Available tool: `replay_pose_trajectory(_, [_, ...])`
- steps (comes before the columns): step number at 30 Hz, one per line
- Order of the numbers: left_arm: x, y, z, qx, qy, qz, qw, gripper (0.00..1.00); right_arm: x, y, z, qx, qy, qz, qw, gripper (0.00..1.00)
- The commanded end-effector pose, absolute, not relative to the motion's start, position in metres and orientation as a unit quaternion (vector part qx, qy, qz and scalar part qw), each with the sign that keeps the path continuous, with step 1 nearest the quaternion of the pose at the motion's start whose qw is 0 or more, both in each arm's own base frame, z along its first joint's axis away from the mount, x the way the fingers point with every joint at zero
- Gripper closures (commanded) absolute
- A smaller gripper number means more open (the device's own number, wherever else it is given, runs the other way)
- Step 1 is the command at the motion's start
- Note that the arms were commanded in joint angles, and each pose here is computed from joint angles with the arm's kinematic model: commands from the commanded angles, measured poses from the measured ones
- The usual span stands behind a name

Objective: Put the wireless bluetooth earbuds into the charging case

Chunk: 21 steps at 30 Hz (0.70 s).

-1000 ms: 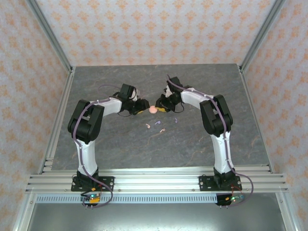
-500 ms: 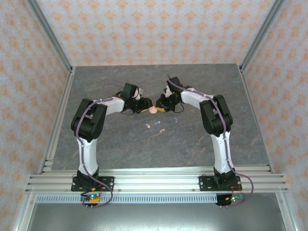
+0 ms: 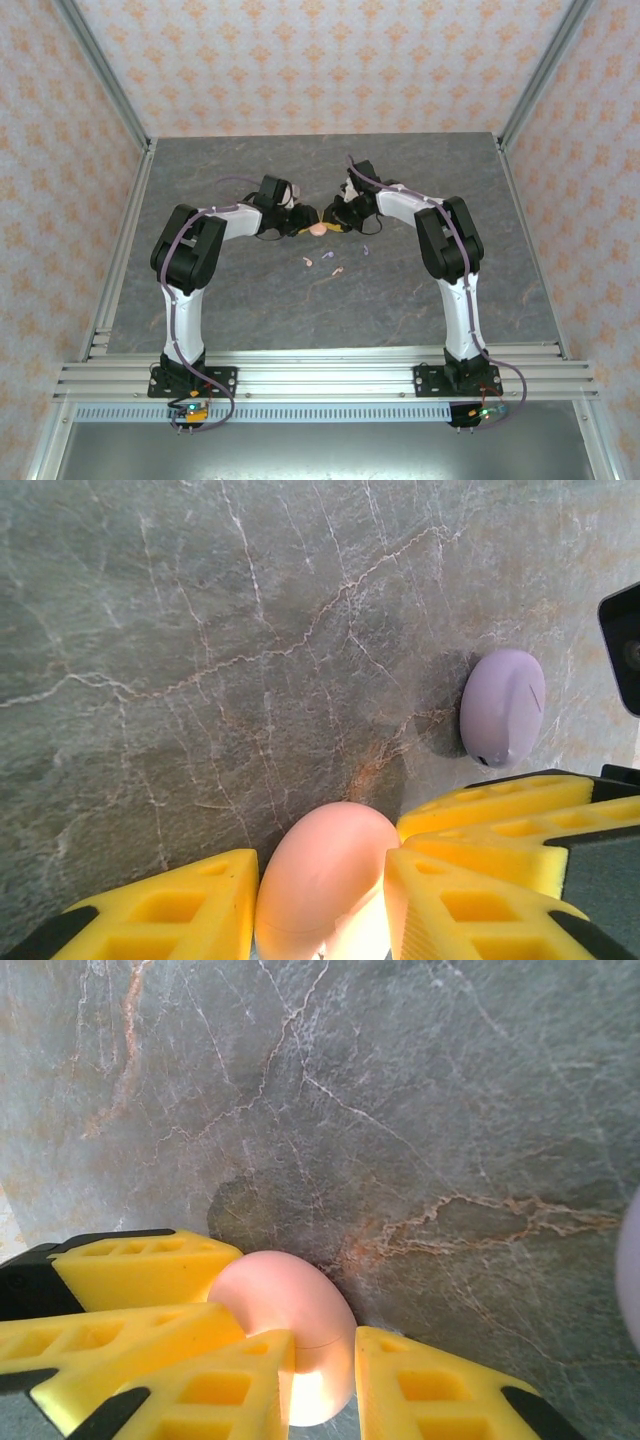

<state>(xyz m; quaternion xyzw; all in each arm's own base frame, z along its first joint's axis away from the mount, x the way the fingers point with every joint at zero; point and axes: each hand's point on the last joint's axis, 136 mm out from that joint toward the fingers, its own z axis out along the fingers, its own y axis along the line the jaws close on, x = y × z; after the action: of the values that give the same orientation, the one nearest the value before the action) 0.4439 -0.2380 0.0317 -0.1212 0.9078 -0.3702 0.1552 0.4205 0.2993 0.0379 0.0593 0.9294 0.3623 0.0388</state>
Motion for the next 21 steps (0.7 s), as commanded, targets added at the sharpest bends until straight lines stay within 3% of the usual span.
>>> replay_pose_trajectory(1, [0.420, -0.251, 0.012, -0.128, 0.910, -0.381, 0.105, 0.62, 0.413, 0.296, 0.026, 0.073, 0.933, 0.351, 0.027, 0.77])
replay_pose_trajectory(21, [0.426, -0.259, 0.040, -0.151, 0.882, -0.428, 0.125, 0.62, 0.412, 0.299, 0.030, 0.094, 0.923, 0.372, 0.026, 0.79])
